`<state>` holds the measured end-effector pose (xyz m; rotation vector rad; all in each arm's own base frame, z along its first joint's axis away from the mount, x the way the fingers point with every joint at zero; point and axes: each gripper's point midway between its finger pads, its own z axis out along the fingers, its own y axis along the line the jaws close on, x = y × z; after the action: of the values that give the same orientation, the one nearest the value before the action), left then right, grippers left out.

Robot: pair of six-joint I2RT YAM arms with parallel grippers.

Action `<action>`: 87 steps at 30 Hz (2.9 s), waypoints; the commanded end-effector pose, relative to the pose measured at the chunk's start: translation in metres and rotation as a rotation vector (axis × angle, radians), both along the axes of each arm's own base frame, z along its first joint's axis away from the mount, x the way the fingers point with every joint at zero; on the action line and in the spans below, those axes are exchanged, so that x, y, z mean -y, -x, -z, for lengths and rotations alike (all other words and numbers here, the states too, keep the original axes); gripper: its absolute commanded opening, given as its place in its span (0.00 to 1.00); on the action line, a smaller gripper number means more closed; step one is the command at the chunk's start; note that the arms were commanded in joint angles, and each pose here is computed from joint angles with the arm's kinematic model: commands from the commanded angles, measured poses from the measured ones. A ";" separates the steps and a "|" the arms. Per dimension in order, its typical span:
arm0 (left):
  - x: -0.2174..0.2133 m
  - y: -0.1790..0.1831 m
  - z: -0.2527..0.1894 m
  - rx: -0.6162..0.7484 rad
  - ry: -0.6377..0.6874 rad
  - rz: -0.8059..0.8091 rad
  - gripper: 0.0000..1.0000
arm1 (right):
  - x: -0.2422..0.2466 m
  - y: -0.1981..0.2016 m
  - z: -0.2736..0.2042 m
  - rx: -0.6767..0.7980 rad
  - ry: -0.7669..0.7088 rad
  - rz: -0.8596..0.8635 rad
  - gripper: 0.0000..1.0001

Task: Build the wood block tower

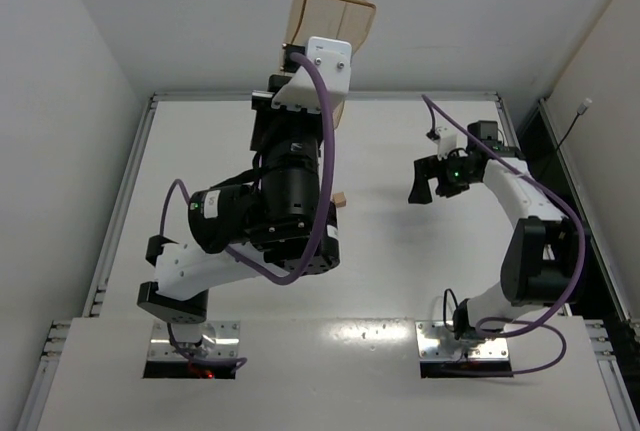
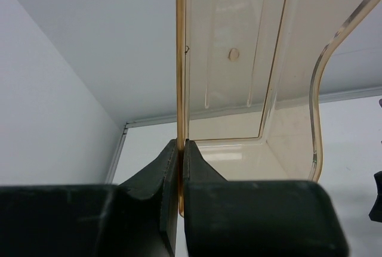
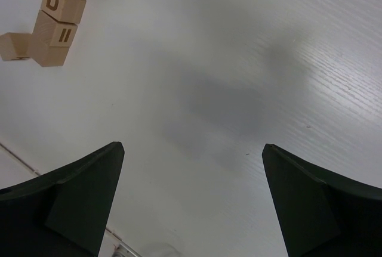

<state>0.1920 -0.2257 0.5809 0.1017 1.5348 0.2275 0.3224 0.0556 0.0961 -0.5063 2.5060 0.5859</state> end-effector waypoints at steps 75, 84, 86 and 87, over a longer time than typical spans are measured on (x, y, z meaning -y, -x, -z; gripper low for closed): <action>-0.110 0.012 -0.019 -0.110 0.528 0.092 0.01 | -0.025 -0.010 -0.004 0.009 0.004 -0.109 1.00; -0.096 0.005 -0.010 -0.041 0.105 -0.003 0.00 | -0.025 -0.007 -0.010 0.029 0.005 -0.109 1.00; -0.085 0.002 -0.006 -0.024 -0.064 -0.023 0.00 | -0.027 -0.007 -0.011 0.029 -0.003 -0.112 1.00; -0.094 0.002 -0.017 -0.030 -0.138 -0.031 0.00 | -0.027 -0.007 -0.011 0.029 -0.003 -0.112 1.00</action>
<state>0.1940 -0.1937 0.5843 0.1476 1.5317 0.3016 0.3240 0.0756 0.0908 -0.6149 2.5336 0.6088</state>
